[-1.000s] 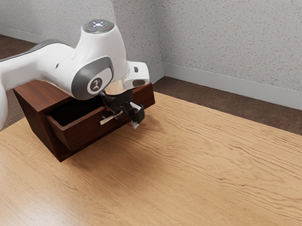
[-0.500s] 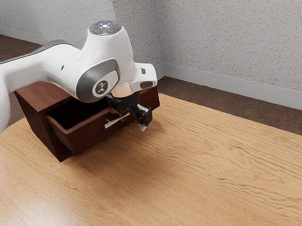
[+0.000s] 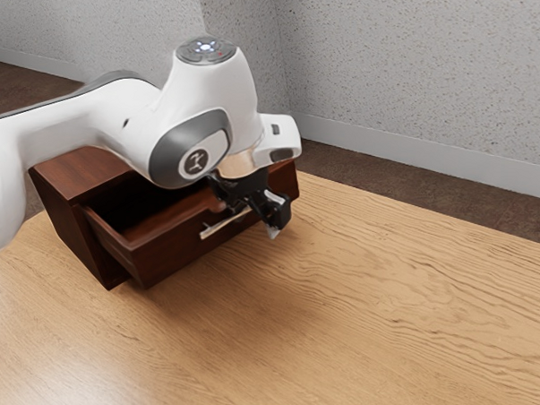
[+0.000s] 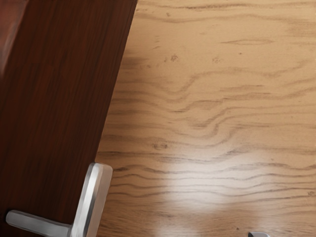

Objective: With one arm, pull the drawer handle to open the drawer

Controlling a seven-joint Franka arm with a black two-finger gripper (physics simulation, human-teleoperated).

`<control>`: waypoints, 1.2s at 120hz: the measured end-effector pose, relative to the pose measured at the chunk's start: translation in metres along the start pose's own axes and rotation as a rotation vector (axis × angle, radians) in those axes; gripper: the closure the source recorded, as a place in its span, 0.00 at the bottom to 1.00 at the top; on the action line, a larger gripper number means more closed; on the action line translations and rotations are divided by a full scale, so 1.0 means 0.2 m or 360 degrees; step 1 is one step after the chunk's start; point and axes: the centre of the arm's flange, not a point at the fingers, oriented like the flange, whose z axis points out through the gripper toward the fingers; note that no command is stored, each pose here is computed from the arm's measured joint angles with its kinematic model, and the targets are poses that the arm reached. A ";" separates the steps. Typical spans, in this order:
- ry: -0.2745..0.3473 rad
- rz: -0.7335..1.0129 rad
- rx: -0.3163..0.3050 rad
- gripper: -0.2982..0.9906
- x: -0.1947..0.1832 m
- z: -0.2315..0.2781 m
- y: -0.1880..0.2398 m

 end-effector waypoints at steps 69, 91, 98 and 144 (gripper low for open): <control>0.0006 -0.0037 0.0002 0.42 0.00 -0.01 0.05; 0.0016 -0.0058 0.0008 0.49 0.00 -0.02 0.03; 0.0020 -0.0061 0.0006 0.47 0.01 -0.03 0.03; 0.0131 -0.0038 0.0043 0.49 -0.01 -0.24 0.04</control>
